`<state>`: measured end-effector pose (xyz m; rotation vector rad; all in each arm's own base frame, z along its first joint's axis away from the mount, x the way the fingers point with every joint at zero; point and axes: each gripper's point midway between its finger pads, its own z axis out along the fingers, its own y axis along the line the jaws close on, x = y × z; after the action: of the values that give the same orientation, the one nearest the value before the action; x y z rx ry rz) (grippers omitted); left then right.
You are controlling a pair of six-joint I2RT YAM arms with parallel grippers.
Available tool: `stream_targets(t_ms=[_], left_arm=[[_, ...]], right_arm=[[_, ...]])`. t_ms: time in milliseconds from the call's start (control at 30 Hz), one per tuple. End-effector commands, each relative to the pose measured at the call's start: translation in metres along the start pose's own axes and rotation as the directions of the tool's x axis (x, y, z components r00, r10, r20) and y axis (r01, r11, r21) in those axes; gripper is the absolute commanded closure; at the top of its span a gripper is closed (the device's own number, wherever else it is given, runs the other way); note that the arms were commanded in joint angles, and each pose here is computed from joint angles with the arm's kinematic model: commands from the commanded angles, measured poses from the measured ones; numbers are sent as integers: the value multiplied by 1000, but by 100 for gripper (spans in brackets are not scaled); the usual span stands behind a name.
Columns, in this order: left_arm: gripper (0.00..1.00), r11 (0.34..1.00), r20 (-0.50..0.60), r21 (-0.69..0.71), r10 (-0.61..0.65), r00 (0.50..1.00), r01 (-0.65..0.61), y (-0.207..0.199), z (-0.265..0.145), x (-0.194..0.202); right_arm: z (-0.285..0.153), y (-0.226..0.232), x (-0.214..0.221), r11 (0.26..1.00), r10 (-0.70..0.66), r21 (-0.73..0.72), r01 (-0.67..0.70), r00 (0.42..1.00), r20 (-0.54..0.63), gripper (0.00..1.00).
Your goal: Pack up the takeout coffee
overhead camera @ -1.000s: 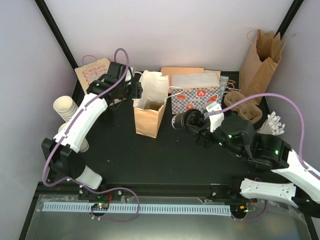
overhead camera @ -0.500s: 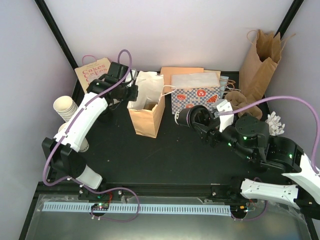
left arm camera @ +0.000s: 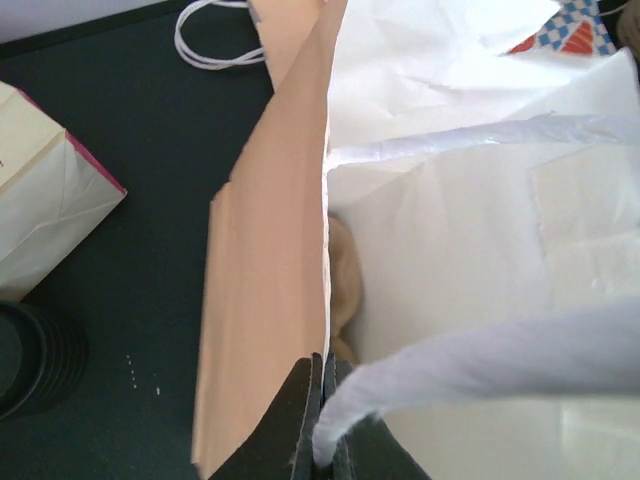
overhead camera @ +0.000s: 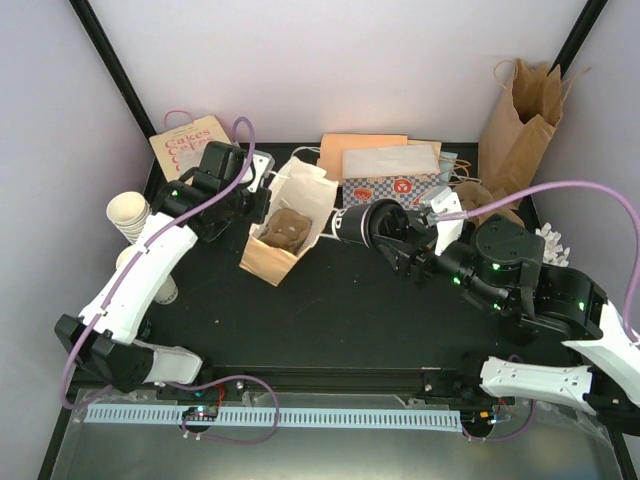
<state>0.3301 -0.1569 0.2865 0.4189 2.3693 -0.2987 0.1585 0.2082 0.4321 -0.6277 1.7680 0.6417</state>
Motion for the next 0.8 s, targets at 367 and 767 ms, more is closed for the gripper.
stream_targets(t_ms=[367, 767], left_arm=[[99, 978, 41, 7, 209, 977, -209, -34, -29, 17], [98, 956, 76, -29, 293, 953, -291, -51, -31, 29]], right_arm=[[21, 24, -16, 996, -1, -84, 3, 1000, 29, 30], [56, 32, 33, 995, -47, -94, 38, 994, -94, 30]])
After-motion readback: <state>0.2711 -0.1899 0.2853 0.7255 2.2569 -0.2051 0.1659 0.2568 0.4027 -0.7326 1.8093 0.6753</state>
